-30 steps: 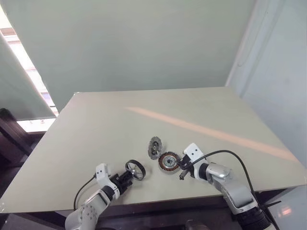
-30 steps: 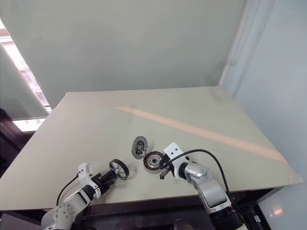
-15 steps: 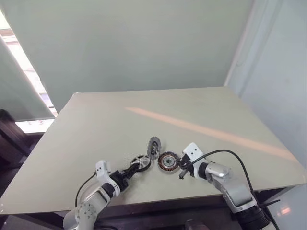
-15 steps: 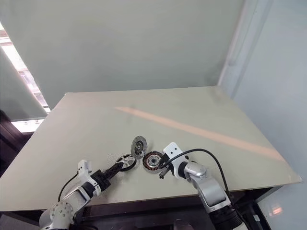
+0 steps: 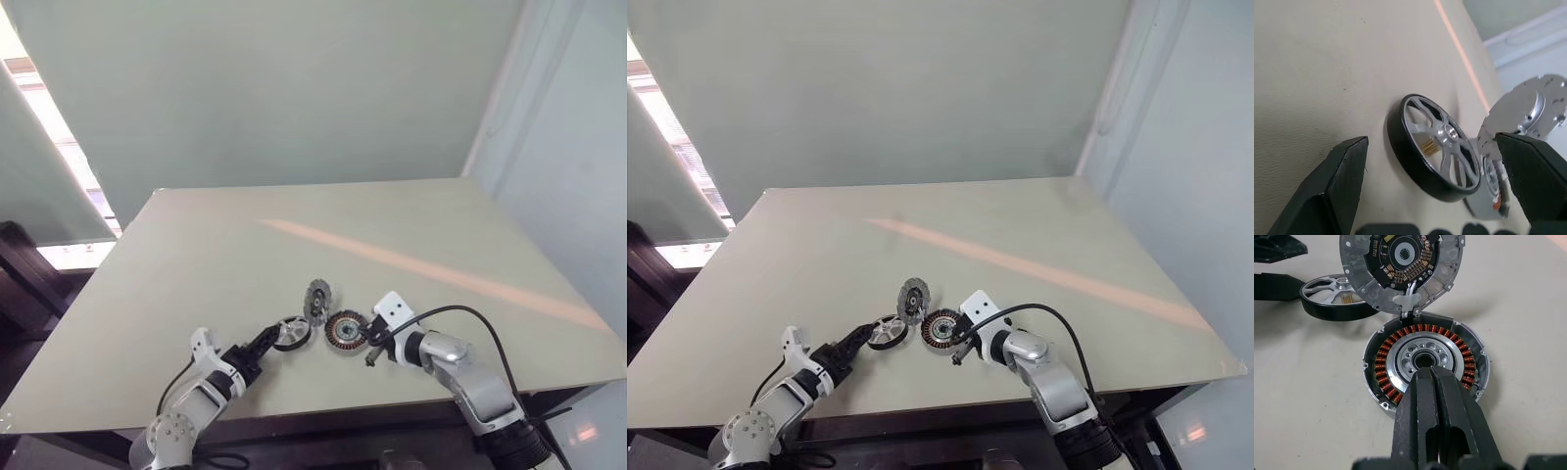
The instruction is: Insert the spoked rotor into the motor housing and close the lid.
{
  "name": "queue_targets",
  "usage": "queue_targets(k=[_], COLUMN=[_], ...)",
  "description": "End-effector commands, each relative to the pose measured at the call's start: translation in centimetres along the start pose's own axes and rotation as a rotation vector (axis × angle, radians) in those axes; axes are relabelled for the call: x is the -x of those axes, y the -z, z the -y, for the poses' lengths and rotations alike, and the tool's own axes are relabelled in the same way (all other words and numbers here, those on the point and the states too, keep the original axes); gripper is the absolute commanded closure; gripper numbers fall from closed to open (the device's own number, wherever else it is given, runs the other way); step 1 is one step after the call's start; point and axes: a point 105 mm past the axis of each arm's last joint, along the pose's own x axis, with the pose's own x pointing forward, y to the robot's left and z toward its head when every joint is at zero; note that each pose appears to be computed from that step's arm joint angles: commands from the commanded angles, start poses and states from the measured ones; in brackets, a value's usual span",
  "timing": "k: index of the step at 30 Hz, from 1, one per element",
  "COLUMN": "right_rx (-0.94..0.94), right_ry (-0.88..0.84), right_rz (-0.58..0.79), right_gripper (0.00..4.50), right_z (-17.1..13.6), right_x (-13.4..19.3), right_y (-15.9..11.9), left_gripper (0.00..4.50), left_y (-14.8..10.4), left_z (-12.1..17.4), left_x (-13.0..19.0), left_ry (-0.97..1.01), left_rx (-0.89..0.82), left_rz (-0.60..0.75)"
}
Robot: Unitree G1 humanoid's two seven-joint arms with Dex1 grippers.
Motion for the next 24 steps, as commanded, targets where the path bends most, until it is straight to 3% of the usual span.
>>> queue_targets(k=[1, 10, 11, 13, 22, 24], right_rx=[0.029, 0.021, 0.021, 0.02, 0.011, 0.011], right_ry=[0.007, 0.016, 0.017, 0.02, 0.025, 0.023], right_rz=[0.047, 0.046, 0.047, 0.047, 0.048, 0.048], right_gripper=[4.5, 4.5, 4.5, 4.5, 4.5, 4.5], right_z=[0.2, 0.2, 0.2, 0.2, 0.2, 0.1], right_x=[0.3, 0.4, 0.5, 0.5, 0.5, 0.5], right_y=[-1.4, -1.3, -1.3, -1.3, -1.2, -1.2], left_gripper=[0.05, 0.05, 0.22, 0.59, 3.85, 4.2], left_y=[1.9, 3.0, 3.0, 3.0, 3.4, 3.3], left_z=[1.0, 1.8, 1.8, 1.8, 1.5, 1.4], left_x=[-1.1, -2.2, -2.2, -2.2, -2.0, -1.9], left_ry=[0.04, 0.061, 0.058, 0.058, 0.043, 0.038], left_rx=[0.102, 0.202, 0.209, 0.221, 0.244, 0.244], left_rz=[-0.069, -0.125, -0.128, -0.129, -0.142, -0.13])
